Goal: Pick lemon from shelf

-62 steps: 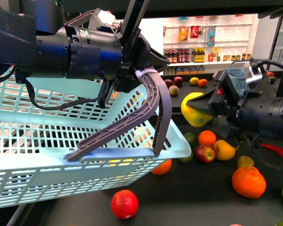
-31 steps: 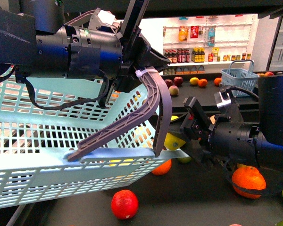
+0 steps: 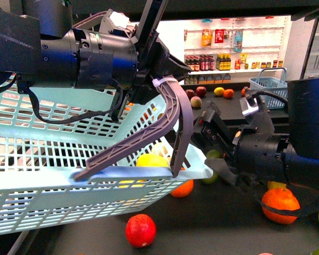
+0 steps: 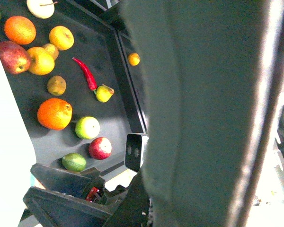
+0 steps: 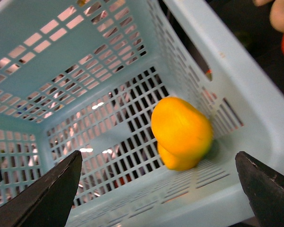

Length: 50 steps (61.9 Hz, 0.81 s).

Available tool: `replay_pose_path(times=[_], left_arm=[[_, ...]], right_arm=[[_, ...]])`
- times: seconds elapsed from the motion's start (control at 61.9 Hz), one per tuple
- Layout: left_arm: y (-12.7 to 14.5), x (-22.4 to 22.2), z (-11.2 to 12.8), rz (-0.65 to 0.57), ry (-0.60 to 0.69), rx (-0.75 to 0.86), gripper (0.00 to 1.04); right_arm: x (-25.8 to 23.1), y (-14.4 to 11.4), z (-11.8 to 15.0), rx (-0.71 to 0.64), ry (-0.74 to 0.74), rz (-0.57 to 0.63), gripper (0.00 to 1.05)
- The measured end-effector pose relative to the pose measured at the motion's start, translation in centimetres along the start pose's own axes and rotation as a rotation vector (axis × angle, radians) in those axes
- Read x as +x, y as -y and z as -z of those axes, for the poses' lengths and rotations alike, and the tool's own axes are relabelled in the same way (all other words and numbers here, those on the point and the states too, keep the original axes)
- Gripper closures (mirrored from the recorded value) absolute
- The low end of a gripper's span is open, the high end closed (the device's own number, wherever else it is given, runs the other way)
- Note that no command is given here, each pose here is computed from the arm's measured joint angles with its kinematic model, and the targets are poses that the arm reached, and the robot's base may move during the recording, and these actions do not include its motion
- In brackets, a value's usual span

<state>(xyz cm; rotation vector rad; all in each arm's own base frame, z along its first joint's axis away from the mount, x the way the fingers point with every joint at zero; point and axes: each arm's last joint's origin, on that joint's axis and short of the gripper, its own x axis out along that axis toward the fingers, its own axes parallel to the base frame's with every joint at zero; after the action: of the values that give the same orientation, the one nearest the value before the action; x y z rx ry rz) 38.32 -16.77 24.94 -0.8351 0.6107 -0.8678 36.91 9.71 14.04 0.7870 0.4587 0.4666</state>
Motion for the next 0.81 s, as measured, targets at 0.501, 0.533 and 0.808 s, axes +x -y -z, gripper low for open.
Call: replay_pose_path(times=[0.501,0.533,0.808], left_arm=[[0.0,0.0,0.0,0.004,-0.005,-0.001,0.99],[0.0,0.0,0.0,0.005,-0.006,-0.001,0.99],[0.0,0.0,0.0,0.005,-0.006,-0.001,0.99]], right_arm=[[-17.0,-4.3,-1.8,-0.589,0.19,0.338,0.07],[-18.3,-4.7,-1.4,-0.617,0.188,0.344,0.07],[-27.9,-8.7,1.2,-0.738,0.354,0.447,0.14]])
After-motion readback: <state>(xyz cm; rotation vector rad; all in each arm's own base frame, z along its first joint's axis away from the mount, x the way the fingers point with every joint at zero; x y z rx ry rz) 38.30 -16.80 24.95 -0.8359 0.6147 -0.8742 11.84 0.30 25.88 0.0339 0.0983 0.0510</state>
